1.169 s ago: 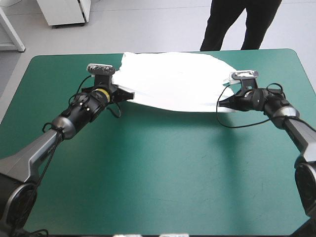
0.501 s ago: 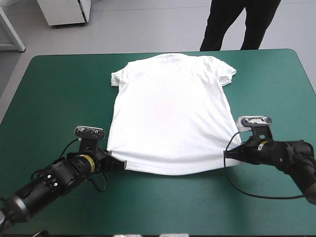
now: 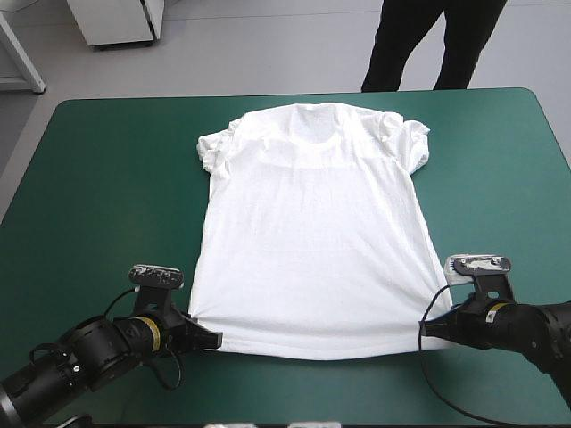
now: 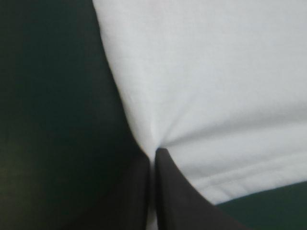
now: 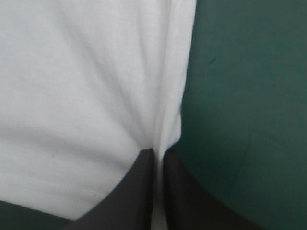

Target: Fold the cloth

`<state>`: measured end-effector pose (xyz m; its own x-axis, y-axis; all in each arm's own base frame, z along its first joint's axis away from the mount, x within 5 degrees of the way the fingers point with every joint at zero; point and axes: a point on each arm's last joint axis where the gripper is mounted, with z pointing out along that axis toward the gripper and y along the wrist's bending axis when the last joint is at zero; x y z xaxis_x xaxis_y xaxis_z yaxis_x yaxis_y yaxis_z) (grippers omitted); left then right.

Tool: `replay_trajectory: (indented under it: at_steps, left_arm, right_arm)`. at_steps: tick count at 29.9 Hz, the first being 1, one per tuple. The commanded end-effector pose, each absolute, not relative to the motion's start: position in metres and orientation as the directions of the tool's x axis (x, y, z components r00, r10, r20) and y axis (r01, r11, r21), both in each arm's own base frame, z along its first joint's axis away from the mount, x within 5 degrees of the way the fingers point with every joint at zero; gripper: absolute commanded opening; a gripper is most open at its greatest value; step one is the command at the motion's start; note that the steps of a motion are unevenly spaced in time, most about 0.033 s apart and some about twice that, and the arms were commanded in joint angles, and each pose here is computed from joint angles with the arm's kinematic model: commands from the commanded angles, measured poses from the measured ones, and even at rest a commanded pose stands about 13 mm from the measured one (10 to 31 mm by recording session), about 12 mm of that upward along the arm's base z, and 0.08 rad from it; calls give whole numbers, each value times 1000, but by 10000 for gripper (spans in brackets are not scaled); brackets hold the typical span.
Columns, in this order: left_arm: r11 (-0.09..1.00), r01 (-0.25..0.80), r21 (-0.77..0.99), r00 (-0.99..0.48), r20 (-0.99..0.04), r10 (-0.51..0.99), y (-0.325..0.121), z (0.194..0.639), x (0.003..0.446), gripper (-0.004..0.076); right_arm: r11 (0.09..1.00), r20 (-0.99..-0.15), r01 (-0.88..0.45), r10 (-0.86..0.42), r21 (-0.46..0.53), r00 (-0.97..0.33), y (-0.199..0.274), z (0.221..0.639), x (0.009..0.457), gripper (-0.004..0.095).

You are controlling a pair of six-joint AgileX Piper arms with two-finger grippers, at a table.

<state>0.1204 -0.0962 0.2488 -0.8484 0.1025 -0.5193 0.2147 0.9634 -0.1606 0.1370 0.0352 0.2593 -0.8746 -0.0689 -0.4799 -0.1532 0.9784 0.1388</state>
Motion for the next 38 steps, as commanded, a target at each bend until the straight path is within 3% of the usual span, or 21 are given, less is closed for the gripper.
replay_trajectory:
  at_steps: [1,4,6,8,12,18,25,31,38]
  left_arm:
    - [960,203,-191,-858,-508,81,-97,257,117,152]
    - [950,226,-216,-878,-467,103,-100,263,113,366]
    - [951,220,-218,-894,-434,107,-101,274,111,482]
    - [955,218,-200,-890,-442,110,-100,292,113,543]
    - [962,245,-123,-830,-539,143,-95,333,121,545]
    - [982,185,-37,-763,-636,120,-87,388,157,545]
    - [986,160,-54,-772,-629,91,-80,413,236,545]
    - [982,172,-81,-788,-610,87,-79,412,300,545]
    - [984,171,-50,-837,-534,119,-95,375,369,545]
  right_arm:
    - [976,-471,-162,-75,145,-879,36,265,137,246]
    - [972,-463,-140,-38,189,-886,39,268,137,526]
    - [970,-479,-125,-10,208,-878,40,276,139,591]
    - [968,-514,-118,13,220,-857,41,290,143,581]
    - [967,-594,-115,44,228,-804,41,324,150,577]
    - [974,-619,-90,60,208,-783,41,368,171,577]
    - [986,-649,-70,46,152,-760,42,400,205,577]
    - [992,-668,-57,35,115,-744,43,411,231,577]
    - [993,-624,-40,36,108,-781,45,399,258,577]
